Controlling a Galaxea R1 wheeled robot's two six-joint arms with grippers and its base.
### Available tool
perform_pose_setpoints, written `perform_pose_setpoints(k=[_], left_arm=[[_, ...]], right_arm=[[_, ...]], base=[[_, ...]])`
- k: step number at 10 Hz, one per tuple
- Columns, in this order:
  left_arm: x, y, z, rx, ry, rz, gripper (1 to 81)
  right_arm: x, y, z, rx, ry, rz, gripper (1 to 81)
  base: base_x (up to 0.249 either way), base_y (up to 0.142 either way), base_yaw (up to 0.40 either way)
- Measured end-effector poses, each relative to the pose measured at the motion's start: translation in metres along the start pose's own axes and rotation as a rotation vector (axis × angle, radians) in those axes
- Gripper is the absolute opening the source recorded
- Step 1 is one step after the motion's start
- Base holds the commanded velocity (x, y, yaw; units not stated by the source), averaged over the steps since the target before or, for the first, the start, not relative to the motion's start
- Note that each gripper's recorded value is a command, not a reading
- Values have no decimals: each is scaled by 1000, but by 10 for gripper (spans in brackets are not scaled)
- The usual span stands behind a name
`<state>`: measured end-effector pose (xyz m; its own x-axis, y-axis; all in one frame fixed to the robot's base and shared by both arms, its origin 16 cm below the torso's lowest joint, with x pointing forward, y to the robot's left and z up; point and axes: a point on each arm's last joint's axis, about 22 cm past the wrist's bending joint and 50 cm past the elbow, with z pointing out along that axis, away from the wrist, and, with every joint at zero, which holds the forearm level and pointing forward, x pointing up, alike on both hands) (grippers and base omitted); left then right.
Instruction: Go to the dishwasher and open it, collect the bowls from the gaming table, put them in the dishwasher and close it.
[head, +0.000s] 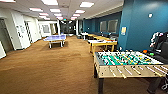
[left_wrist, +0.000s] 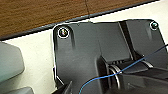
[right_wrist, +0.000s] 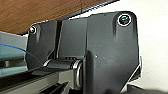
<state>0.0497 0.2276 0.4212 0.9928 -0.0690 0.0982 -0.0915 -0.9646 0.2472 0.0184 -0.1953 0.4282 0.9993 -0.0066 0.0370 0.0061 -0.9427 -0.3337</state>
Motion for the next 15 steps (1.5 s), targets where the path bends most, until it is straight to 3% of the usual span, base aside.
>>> perform_pose_setpoints(k=[7, 9, 11, 12, 15], left_arm=[[-1, 0, 0, 0, 2, -2, 811], [-14, -1, -1, 1, -12, -7, 811], [5, 0, 0, -1, 19, -3, 811], [-4, 0, 0, 0, 4, -6, 811], [1, 0, 0, 0, 9, -5, 811]], right_arm=[[-7, -3, 1, 3, -8, 2, 811], [-22, -3, 2, 4, -25, 7, 811], [-6, -3, 1, 4, 1, 0, 811], [-14, -4, 2, 4, -12, 3, 811], [-11, -3, 1, 4, -8, 2, 811]], base=[[26, 0, 0], [103, 0, 0], [128, 0, 0], [133, 0, 0], [135, 0, 0]])
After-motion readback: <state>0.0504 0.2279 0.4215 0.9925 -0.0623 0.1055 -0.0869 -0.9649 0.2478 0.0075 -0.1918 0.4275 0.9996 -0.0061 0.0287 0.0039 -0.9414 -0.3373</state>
